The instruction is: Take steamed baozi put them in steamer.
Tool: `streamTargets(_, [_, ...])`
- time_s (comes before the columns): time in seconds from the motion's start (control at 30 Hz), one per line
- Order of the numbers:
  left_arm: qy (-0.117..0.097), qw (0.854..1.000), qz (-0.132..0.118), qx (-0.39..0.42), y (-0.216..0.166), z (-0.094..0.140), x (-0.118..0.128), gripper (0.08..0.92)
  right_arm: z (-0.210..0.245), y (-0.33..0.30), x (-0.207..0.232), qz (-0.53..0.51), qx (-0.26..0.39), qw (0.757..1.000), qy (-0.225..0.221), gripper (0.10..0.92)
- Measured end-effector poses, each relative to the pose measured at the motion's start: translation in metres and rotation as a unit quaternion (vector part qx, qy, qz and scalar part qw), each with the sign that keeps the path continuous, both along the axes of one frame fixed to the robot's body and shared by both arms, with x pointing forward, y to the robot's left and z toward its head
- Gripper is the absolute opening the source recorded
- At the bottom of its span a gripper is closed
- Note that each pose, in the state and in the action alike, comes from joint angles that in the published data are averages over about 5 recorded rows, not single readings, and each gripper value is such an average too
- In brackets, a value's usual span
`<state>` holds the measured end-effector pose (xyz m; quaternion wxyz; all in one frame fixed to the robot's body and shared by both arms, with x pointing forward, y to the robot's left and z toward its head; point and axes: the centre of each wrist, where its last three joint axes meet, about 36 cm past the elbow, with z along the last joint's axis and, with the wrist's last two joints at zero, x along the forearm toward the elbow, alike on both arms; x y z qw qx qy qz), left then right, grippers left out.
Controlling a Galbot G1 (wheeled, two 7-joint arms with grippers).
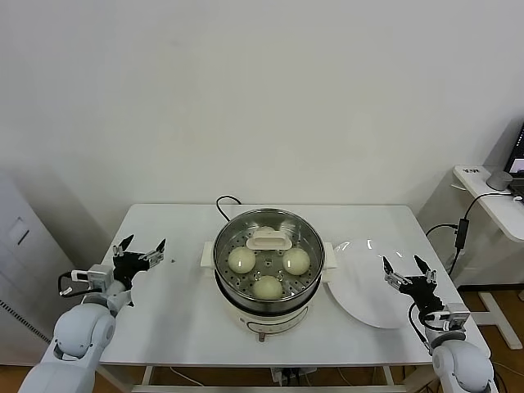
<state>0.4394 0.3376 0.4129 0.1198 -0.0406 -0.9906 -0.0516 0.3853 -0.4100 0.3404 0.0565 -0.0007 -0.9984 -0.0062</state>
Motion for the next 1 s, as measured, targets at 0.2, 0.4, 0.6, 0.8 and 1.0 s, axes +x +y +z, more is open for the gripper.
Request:
streamTargets(0.2, [0.017,1.0,0.008,-0.016,0.005,-0.014,-0.002,0.823,-0.003,0.004,0.003,-0.004,0.002,1.0,0.007,0.823])
streamTargets(0.4, [0.025,0.999,0.01,-0.028,0.006,-0.021,-0.004,0.823,-0.003,0.005,0.003,-0.009,-0.001,1.0,0.013,0.823])
streamTargets(0.6, [0.027,0.999,0.013,-0.034,0.007,-0.024,-0.004,0.823,-0.003,0.004,0.004,-0.012,-0.007,1.0,0.018,0.823])
streamTargets(0.8, [0.028,0.999,0.014,-0.038,0.007,-0.025,-0.005,0.823,-0.006,0.006,0.004,-0.013,-0.009,1.0,0.024,0.823])
streamTargets(1.0, [0.028,0.999,0.014,-0.04,0.007,-0.025,-0.005,0.823,-0.009,0.008,0.003,-0.011,-0.011,0.999,0.027,0.823])
